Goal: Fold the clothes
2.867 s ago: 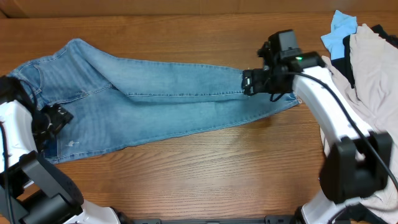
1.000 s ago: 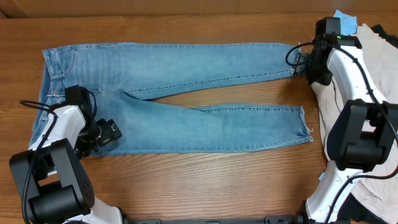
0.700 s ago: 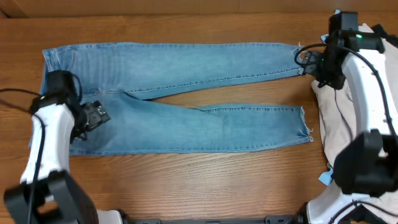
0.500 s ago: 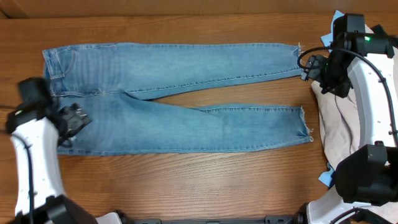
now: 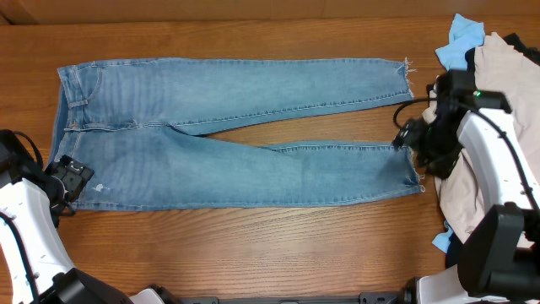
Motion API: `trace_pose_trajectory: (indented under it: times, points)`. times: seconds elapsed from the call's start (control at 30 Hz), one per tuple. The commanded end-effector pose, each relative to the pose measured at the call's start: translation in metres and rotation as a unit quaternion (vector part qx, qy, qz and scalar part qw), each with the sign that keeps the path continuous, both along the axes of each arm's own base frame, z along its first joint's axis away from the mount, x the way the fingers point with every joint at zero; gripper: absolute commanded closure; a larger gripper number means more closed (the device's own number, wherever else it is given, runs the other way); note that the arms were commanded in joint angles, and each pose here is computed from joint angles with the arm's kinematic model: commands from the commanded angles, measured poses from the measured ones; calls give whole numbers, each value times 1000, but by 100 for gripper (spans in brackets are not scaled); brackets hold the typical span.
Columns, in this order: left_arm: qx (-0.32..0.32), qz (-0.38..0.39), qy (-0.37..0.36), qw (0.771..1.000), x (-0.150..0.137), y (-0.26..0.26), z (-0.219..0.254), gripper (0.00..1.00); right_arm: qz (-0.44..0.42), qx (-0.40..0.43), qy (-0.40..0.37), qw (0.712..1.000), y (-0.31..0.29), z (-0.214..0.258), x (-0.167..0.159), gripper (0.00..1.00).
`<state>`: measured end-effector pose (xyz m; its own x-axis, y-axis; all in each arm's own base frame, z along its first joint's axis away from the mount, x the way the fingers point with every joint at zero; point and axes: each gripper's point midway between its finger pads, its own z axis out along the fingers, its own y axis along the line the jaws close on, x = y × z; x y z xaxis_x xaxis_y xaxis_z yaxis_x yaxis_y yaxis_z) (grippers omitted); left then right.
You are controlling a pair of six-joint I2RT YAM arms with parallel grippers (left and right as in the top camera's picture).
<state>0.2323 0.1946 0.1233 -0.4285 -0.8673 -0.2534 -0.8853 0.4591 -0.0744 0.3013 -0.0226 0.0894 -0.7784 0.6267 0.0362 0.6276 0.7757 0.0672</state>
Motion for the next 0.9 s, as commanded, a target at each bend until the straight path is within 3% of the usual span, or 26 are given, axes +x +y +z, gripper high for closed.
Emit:
trace_pose_trajectory:
  times: [0.0,0.3,0.53,0.6,0.63,0.7,0.73,0.87]
  points:
    - [-2,11,-10,1000,0,-1,2,0,-44,23,14,999,6,-23,-15,16]
    - [1,11,-13,1000,2,1,2,0,-113,24,22,993,-12,-70,-36,18]
    - [0,11,-14,1000,2,1,2,0,-127,21,-9,992,-21,-88,-33,26]
    - [0,11,-13,1000,2,1,2,0,-127,21,-10,992,-21,-89,-33,39]
    - [-1,11,-12,1000,2,0,2,0,-127,21,-11,992,-21,-89,-32,50]
    - [-1,11,-12,1000,2,0,2,0,-126,20,-18,992,-22,-89,-29,82]
    - [-1,11,-12,1000,2,0,2,0,-126,20,-21,992,-22,-89,-27,91]
    - [-1,14,4,1000,-6,-1,0,0,-124,19,-24,992,-23,-89,-26,96]
